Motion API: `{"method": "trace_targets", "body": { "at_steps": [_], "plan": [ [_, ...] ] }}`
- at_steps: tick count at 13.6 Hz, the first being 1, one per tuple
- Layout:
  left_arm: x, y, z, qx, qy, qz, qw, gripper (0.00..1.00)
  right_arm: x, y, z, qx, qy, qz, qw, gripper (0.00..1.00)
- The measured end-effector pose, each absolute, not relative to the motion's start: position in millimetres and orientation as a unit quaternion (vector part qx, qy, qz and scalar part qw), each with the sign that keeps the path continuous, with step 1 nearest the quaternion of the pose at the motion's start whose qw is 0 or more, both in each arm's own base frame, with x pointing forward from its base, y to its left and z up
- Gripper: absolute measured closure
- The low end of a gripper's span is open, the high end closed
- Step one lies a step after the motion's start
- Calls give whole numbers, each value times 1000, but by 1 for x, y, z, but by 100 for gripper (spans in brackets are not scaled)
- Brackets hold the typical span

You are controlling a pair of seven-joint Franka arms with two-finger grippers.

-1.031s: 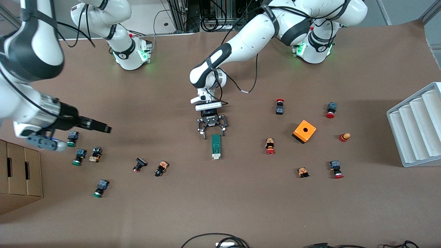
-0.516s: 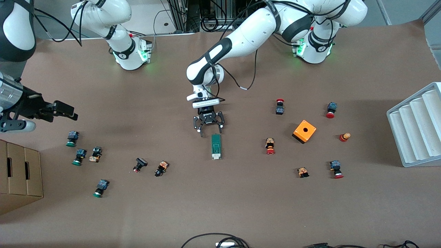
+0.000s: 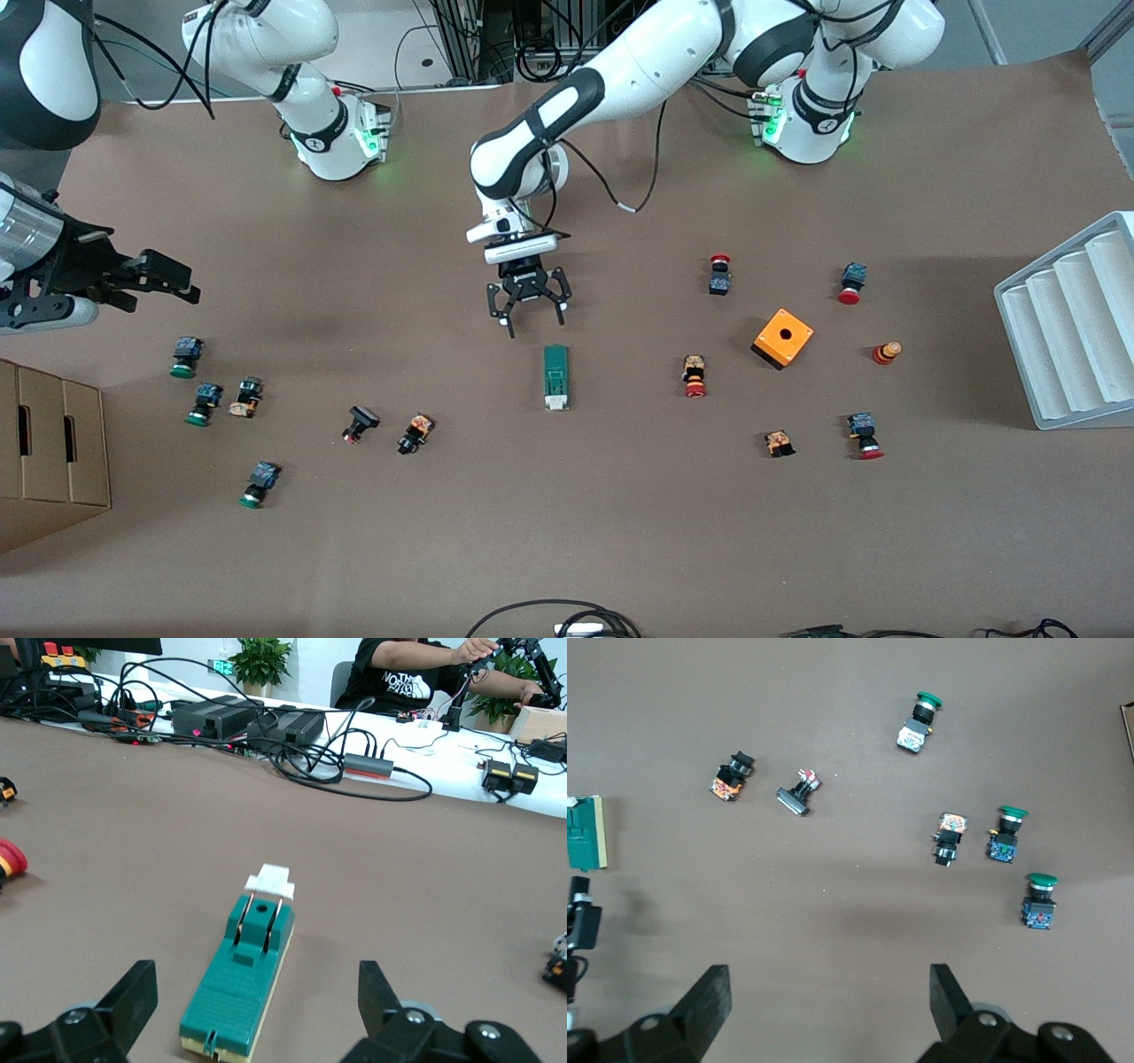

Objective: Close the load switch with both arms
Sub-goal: 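Open the left gripper and lift it off the switch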

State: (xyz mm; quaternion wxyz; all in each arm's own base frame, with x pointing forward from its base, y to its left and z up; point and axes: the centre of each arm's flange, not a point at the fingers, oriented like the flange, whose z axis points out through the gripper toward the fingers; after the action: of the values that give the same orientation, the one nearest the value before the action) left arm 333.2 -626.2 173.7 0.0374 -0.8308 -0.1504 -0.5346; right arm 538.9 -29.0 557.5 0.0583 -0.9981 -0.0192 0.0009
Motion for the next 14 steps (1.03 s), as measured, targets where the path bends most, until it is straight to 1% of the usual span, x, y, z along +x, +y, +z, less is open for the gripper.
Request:
{"method": "trace_targets", "body": {
  "at_steps": [7,14],
  "plan": [
    [332,-636,304,-858,-127,-495,48,0,542,-32,562,-997,-49,-17,50,0],
    [351,-617,385,-880,-69,-461,89,0,542,-24,568,-997,-59,-26,47,0]
  ]
}}
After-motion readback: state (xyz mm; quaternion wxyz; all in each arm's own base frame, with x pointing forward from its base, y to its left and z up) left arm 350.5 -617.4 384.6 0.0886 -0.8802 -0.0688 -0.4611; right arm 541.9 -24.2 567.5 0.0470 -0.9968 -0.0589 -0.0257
